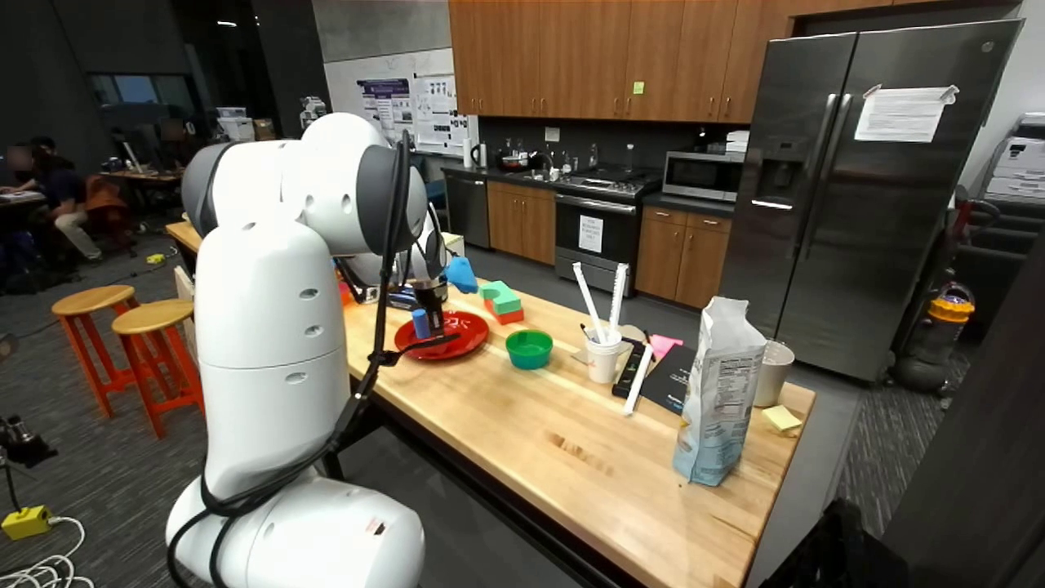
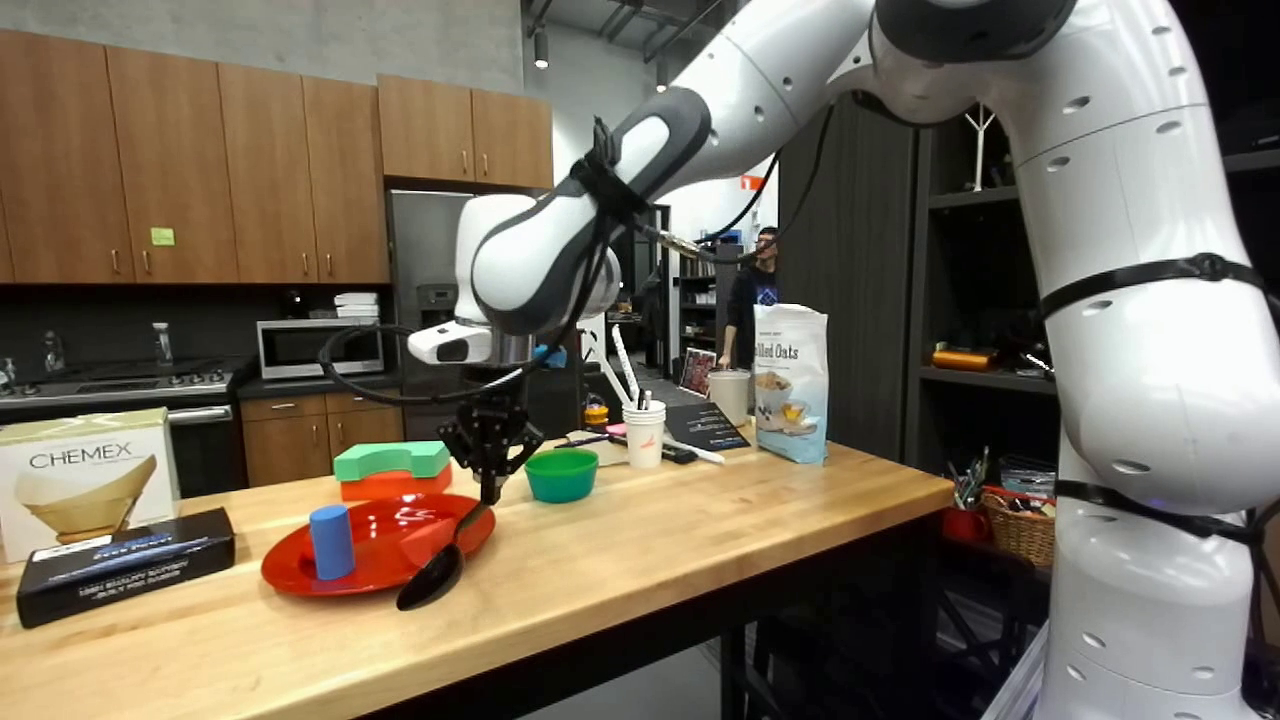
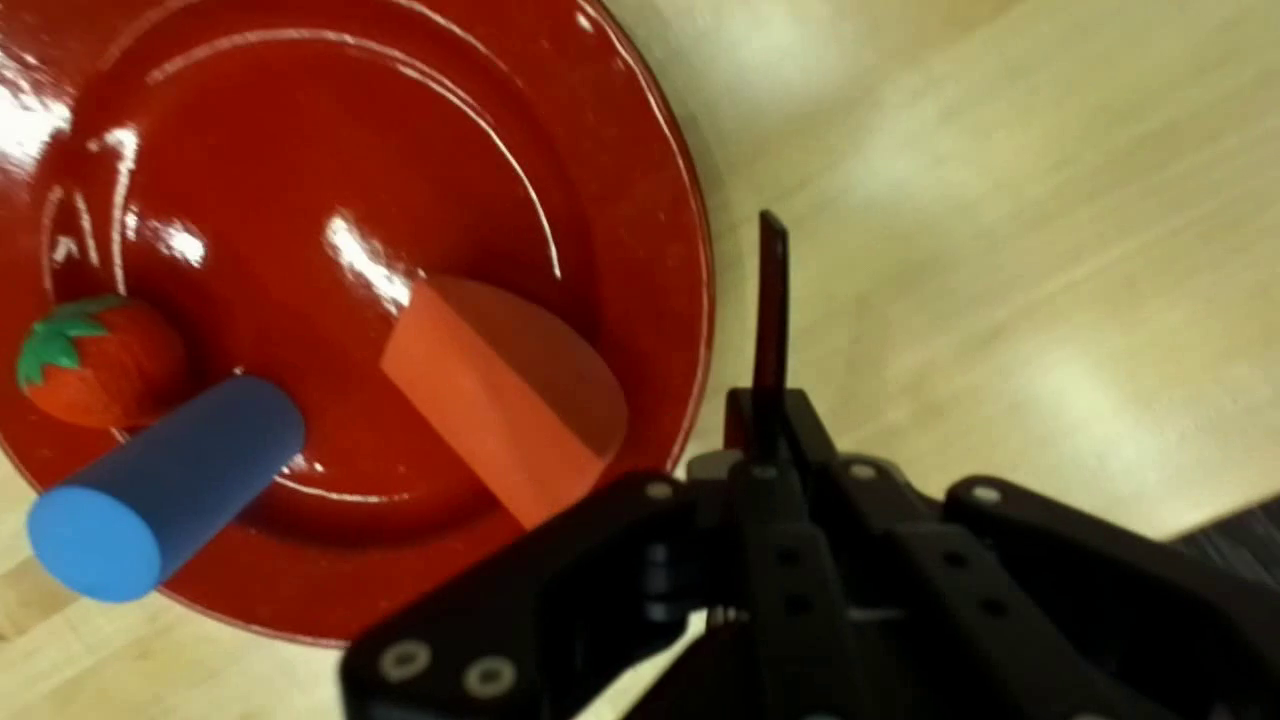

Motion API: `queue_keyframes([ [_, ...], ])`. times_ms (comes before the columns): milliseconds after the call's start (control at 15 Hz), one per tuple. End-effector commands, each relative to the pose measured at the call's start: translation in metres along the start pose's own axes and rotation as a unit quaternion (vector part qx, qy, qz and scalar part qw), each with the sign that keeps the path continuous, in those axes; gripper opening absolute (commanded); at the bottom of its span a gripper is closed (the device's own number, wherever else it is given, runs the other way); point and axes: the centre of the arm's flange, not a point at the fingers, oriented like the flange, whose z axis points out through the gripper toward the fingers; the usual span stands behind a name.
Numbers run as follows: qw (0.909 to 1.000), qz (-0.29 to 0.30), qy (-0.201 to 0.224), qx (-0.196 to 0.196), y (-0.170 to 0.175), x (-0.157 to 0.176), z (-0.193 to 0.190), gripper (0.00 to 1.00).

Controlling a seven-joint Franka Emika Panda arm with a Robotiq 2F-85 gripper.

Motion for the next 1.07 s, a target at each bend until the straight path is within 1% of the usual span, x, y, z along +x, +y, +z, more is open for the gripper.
queue_keyframes([
  [0,0.9956,0.049,0.066,0.045,-0.004,-0.007,-0.031,0.01],
  [67,0.9947,0.06,0.066,0.051,-0.004,-0.008,-0.036,0.01],
  [133,0.9948,0.07,0.053,0.052,-0.006,-0.012,-0.041,0.01],
  [333,0.9949,0.09,0.002,0.045,-0.009,-0.027,-0.056,0.01],
  [600,0.9904,0.109,-0.065,0.054,-0.016,-0.045,-0.055,0.01],
  [800,0.9884,0.12,-0.075,0.056,-0.018,-0.051,-0.047,0.01],
  [1000,0.9874,0.13,-0.077,0.05,-0.02,-0.054,-0.043,0.01],
])
